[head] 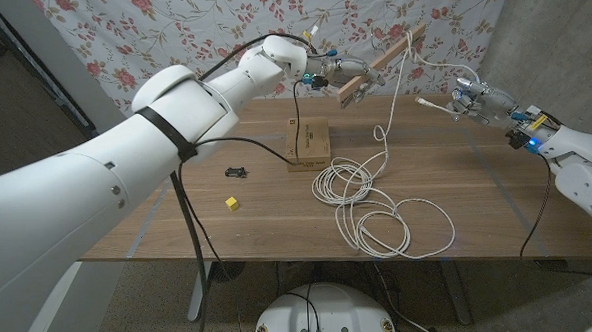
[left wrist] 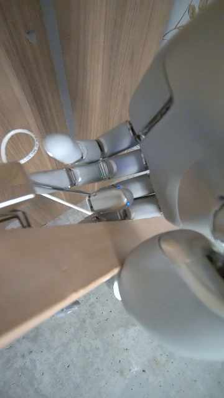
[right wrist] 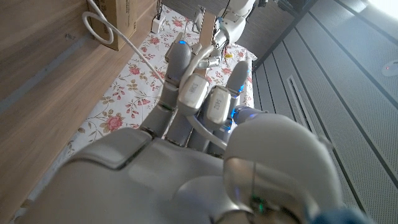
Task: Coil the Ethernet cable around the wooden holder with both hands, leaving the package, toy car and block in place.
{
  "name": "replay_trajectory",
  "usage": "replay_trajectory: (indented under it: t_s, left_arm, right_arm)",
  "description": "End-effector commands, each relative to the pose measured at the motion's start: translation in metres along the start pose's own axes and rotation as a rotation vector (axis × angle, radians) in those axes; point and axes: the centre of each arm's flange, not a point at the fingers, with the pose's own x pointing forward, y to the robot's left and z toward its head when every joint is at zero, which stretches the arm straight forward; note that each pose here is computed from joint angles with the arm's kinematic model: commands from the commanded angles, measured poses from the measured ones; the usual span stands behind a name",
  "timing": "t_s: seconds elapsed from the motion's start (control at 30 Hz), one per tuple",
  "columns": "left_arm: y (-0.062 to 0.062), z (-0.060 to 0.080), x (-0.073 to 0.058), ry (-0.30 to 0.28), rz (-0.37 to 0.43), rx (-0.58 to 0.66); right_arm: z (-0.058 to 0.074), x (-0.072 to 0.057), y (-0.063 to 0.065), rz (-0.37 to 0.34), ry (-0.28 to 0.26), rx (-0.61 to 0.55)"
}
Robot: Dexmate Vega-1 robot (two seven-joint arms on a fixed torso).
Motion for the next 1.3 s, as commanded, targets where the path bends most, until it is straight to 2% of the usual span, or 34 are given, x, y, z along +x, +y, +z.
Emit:
replay_trajectory:
  t_s: [0.03,0.13,0.2,0.23,0.33,0.43,0.6,0.8,0.9,1.03,1.3]
  left_arm:
    - [-0.009,0.015,0.017,0.127,-0.078,0.131]
    - [-0.012,0.022,0.023,0.171,-0.105,0.178]
    - [-0.012,0.023,0.024,0.180,-0.111,0.191]
    - [-0.014,0.025,0.026,0.196,-0.120,0.203]
    - [-0.016,0.027,0.029,0.218,-0.135,0.225]
    - [-0.020,0.028,0.032,0.231,-0.155,0.241]
    - [-0.025,0.029,0.037,0.245,-0.168,0.255]
    - [-0.030,0.031,0.041,0.250,-0.188,0.269]
    - [-0.032,0.030,0.043,0.254,-0.190,0.269]
    - [-0.034,0.030,0.044,0.247,-0.189,0.260]
    - [-0.036,0.028,0.044,0.224,-0.194,0.225]
  right_arm:
    - [0.060,0.023,0.020,0.085,0.136,-0.216]
    - [0.076,0.036,0.023,0.144,0.203,-0.267]
    - [0.081,0.039,0.024,0.153,0.219,-0.281]
    - [0.089,0.046,0.025,0.178,0.243,-0.302]
    - [0.101,0.056,0.025,0.213,0.270,-0.332]
    - [0.112,0.069,0.024,0.272,0.270,-0.333]
    - [0.128,0.095,0.016,0.336,0.277,-0.332]
    - [0.144,0.134,0.000,0.373,0.360,-0.352]
    - [0.150,0.156,-0.008,0.375,0.387,-0.361]
    - [0.152,0.186,-0.020,0.345,0.389,-0.380]
    - [0.142,0.240,-0.041,0.287,0.392,-0.392]
